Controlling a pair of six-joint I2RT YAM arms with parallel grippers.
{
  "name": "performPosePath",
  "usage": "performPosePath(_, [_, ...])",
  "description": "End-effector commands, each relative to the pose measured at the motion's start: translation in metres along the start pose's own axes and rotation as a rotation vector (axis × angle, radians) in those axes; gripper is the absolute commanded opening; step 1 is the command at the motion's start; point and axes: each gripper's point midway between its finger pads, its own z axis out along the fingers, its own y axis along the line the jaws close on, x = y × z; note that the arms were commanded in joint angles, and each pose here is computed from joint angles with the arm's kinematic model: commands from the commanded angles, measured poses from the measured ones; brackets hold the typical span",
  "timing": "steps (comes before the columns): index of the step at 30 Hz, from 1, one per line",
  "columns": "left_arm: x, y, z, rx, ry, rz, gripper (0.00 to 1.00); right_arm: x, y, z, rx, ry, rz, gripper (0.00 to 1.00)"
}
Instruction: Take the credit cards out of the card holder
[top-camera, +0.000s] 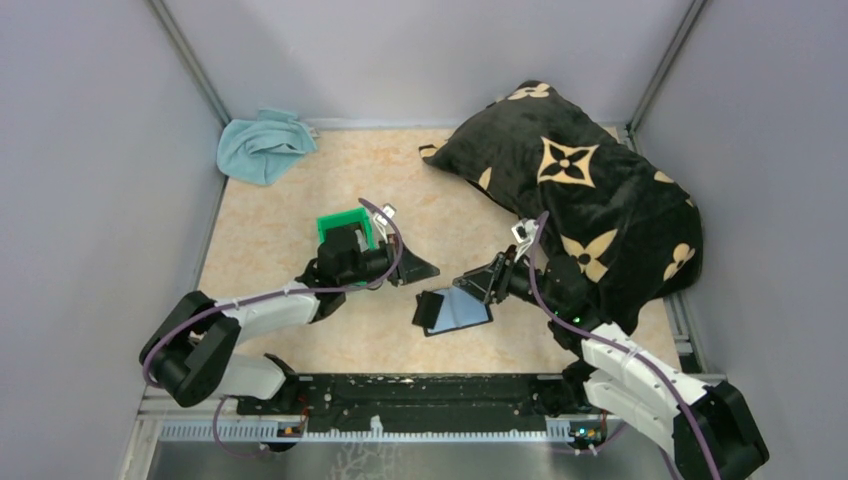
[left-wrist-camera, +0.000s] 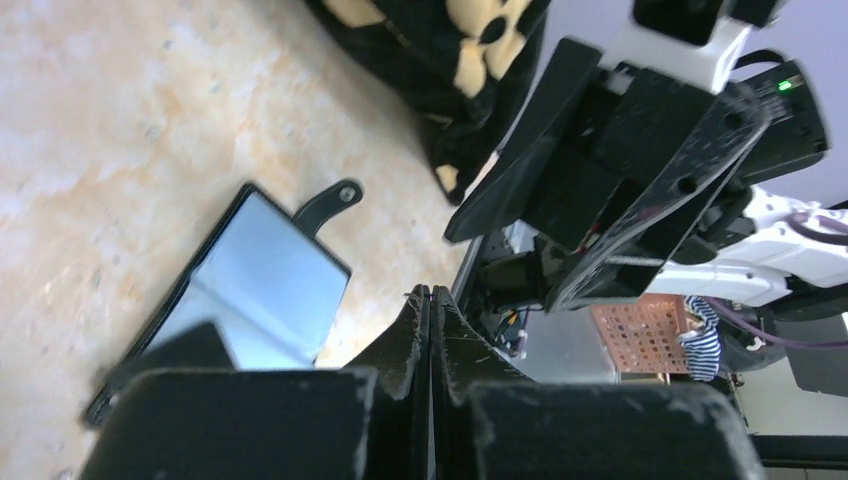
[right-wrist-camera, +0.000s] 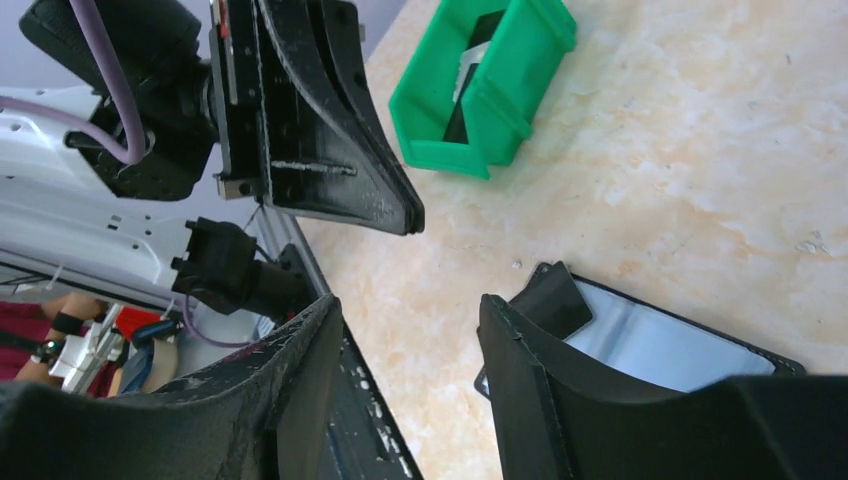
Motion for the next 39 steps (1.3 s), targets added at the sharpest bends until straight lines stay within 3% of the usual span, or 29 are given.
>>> performPosePath(1, [-0.026,-0.033,0.003,0.097,-0.034,0.061,0.00,-0.019,0.023,0.000,-0.100,-0.056,-0.054,0.54])
performPosePath(5, [-0.013,0.002,0.006,-0.041,0.015,0.065,0.02,-0.012,0.006,0.000,-0.020,-0.021,-0.068,0.54])
performPosePath(11, [0.006,0.075,-0.017,-0.353,-0.017,0.089,0.42,0.007,-0.036,0.002,0.175,0.096,-0.073,0.48])
performPosePath(13, [0.007,0.083,-0.025,-0.399,-0.030,0.090,0.47,0.015,-0.044,0.005,0.194,0.134,-0.063,0.46])
performPosePath(15, [0.008,0.083,-0.030,-0.409,-0.045,0.089,0.43,0.019,-0.046,0.010,0.198,0.142,-0.062,0.44])
performPosePath(17, [0.014,0.089,-0.035,-0.437,-0.041,0.078,0.34,0.024,-0.051,0.016,0.227,0.161,-0.067,0.37])
performPosePath(20, [0.028,0.102,-0.043,-0.485,-0.009,0.052,0.02,0.031,-0.053,0.027,0.262,0.196,-0.074,0.23])
performPosePath(22, [0.040,0.100,-0.045,-0.451,0.009,0.052,0.00,0.034,-0.057,0.033,0.282,0.201,-0.057,0.13])
performPosePath(26, [0.063,0.100,-0.047,-0.429,0.056,0.036,0.00,0.034,-0.063,0.038,0.305,0.174,-0.016,0.06])
performPosePath(30, [0.081,0.100,-0.046,-0.412,0.087,0.009,0.00,0.036,-0.069,0.042,0.329,0.184,-0.008,0.06])
performPosePath(34, [0.091,0.102,-0.044,-0.398,0.107,-0.007,0.00,0.038,-0.066,0.049,0.304,0.200,0.003,0.23])
performPosePath(39, [0.105,0.113,-0.045,-0.415,0.135,-0.025,0.00,0.045,-0.063,0.058,0.286,0.228,0.012,0.34])
